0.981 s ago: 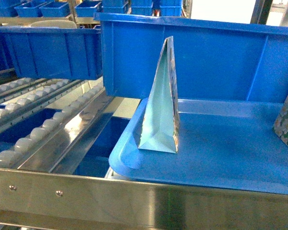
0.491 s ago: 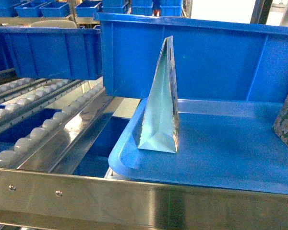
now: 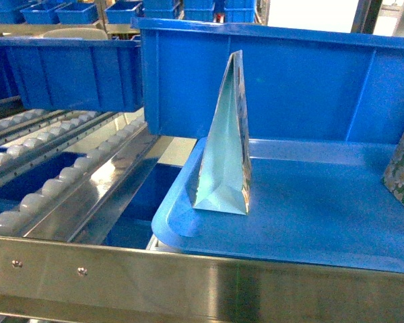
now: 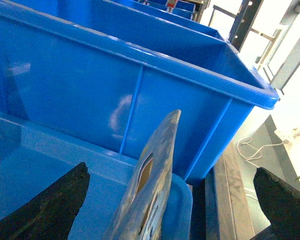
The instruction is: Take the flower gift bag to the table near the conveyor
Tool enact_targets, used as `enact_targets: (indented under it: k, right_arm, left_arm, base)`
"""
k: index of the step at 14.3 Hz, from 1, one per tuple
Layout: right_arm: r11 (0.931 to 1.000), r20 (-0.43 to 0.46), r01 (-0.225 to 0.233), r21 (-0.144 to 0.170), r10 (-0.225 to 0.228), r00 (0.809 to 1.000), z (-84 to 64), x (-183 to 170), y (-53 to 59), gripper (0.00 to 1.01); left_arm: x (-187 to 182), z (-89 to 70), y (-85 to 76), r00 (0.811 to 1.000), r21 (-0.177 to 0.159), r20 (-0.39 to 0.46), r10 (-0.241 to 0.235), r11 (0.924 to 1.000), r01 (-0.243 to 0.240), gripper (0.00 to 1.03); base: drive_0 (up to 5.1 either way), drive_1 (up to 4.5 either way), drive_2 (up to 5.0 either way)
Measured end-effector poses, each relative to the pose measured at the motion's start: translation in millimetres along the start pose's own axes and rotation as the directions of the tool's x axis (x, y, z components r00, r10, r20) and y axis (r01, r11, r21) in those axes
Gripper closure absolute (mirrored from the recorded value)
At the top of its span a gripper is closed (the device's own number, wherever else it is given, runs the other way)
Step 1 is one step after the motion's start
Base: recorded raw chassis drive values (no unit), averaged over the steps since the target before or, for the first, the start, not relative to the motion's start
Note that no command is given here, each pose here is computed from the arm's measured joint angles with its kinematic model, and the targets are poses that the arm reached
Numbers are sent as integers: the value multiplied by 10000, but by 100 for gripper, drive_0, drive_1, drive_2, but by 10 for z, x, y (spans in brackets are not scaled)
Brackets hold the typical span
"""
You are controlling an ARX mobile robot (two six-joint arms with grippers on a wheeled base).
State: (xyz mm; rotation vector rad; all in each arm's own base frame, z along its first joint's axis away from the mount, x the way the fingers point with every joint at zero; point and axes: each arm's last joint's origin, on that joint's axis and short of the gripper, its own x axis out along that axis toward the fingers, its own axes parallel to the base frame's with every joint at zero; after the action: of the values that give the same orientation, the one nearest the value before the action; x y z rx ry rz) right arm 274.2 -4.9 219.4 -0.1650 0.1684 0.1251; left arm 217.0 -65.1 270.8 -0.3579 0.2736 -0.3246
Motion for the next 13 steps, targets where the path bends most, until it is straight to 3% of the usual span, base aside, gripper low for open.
enact_targets:
  k: [5, 7, 9, 13]
  right_arm:
    - [10000, -223, 68, 23, -67, 9997, -31, 82, -12, 3]
    - [9989, -163, 472, -31, -473, 9987, -40, 115, -43, 3]
    - [9988, -163, 496, -27, -496, 9986, -40, 114, -45, 7]
    - [9988, -151, 494, -28, -494, 9987, -37, 114, -45, 54]
  left_arm:
    - [0, 1, -1, 10000, -19, 4, -1, 10000, 1, 5]
    - [0, 1, -1, 10000, -19, 4, -1, 10000, 1, 5]
    - [0, 3, -1, 10000, -18, 8, 1, 10000, -1, 5]
    - [0, 3, -1, 10000, -18, 8, 1, 10000, -1, 5]
  base:
    - [-435, 242, 242]
    - [-435, 242, 242]
    - [-435, 242, 242]
    - [-435, 242, 242]
